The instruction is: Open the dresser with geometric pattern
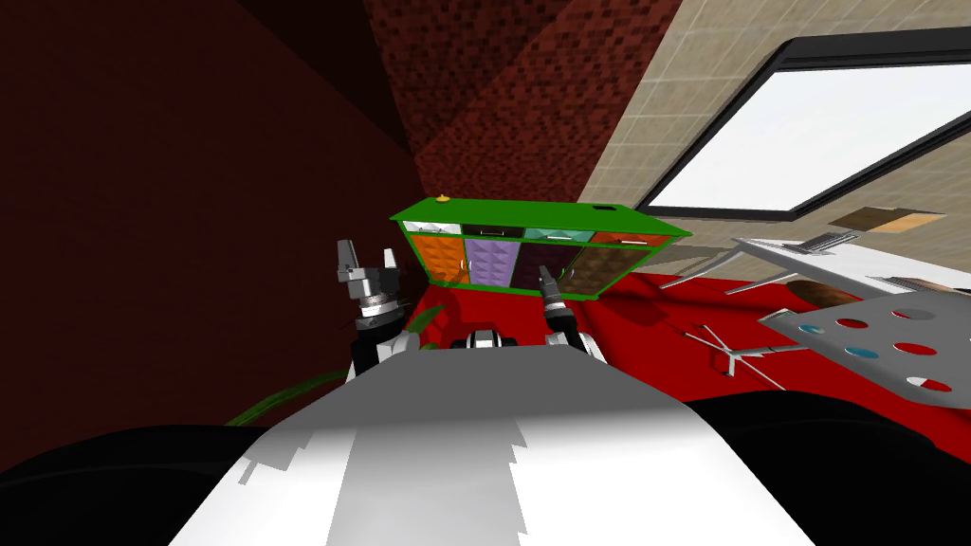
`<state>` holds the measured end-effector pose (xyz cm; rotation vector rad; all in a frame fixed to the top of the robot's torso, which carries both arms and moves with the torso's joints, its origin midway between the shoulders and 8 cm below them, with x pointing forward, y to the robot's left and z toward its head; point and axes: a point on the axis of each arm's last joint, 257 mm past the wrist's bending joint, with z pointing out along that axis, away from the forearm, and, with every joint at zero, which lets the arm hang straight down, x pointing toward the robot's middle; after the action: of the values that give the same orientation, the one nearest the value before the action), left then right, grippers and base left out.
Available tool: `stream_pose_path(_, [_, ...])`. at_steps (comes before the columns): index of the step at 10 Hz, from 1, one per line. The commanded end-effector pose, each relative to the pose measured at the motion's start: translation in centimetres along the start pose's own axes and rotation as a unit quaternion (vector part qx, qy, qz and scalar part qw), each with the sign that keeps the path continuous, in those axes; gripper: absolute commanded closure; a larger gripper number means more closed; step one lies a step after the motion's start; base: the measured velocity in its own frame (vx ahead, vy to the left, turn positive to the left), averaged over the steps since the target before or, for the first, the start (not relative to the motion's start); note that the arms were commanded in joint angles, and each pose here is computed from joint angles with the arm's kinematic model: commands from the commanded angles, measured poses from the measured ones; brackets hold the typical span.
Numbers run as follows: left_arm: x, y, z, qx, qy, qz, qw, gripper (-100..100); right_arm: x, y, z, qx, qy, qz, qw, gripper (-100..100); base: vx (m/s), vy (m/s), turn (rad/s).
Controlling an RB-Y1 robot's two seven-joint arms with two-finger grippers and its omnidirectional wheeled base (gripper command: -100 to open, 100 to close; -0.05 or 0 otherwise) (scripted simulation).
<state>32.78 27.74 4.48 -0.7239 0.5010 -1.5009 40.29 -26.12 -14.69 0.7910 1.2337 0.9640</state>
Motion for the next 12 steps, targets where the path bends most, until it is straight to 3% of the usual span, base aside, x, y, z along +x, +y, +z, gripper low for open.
stream_pose_path(1, [0.0,0.0,0.0,0.0,0.0,0.0,1.0,0,1.2,-4.1,-0.7,0.056,0.023,-0.045,0.9971,-100,0.026,0.081,0.04])
stream_pose_path(2, [0.0,0.0,0.0,0.0,0.0,0.0,1.0,0,1.2,-4.4,-0.7,0.062,0.025,-0.062,0.9958,-100,0.022,0.067,0.021])
stream_pose_path(3, [0.0,0.0,0.0,0.0,0.0,0.0,1.0,0,1.8,-7.0,-1.3,0.094,0.037,-0.08,0.9916,-100,0.033,0.065,0.058])
stream_pose_path(4, [0.0,0.0,0.0,0.0,0.0,0.0,1.0,0,1.7,-7.5,-1.4,0.103,0.039,-0.095,0.9893,-100,0.027,0.054,0.029])
stream_pose_path(5, [0.0,0.0,0.0,0.0,0.0,0.0,1.0,0,2.2,-10.0,-2.1,0.132,0.05,-0.114,0.9833,-100,0.028,0.065,0.049])
stream_pose_path(7, [0.0,0.0,0.0,0.0,0.0,0.0,1.0,0,2.1,-10.6,-2.2,0.145,0.052,-0.139,0.9782,-100,0.021,0.038,0.015])
stream_pose_path(8, [0.0,0.0,0.0,0.0,0.0,0.0,1.0,0,2.3,-13.5,-3.2,0.183,0.063,-0.158,0.9683,-100,0.025,0.045,0.066])
stream_pose_path(10, [0.0,0.0,0.0,0.0,0.0,0.0,1.0,0,2.2,-13.8,-3.3,0.187,0.064,-0.18,0.9637,-100,0.021,0.045,0.014])
stream_pose_path(11, [0.0,0.0,0.0,0.0,0.0,0.0,1.0,0,2.3,-16.5,-4.5,0.221,0.074,-0.201,0.9513,-100,0.025,0.063,0.056])
stream_pose_path(12, [0.0,0.0,0.0,0.0,0.0,0.0,1.0,0,2.0,-16.8,-4.6,0.229,0.074,-0.217,0.9461,-100,0.028,0.06,0.047])
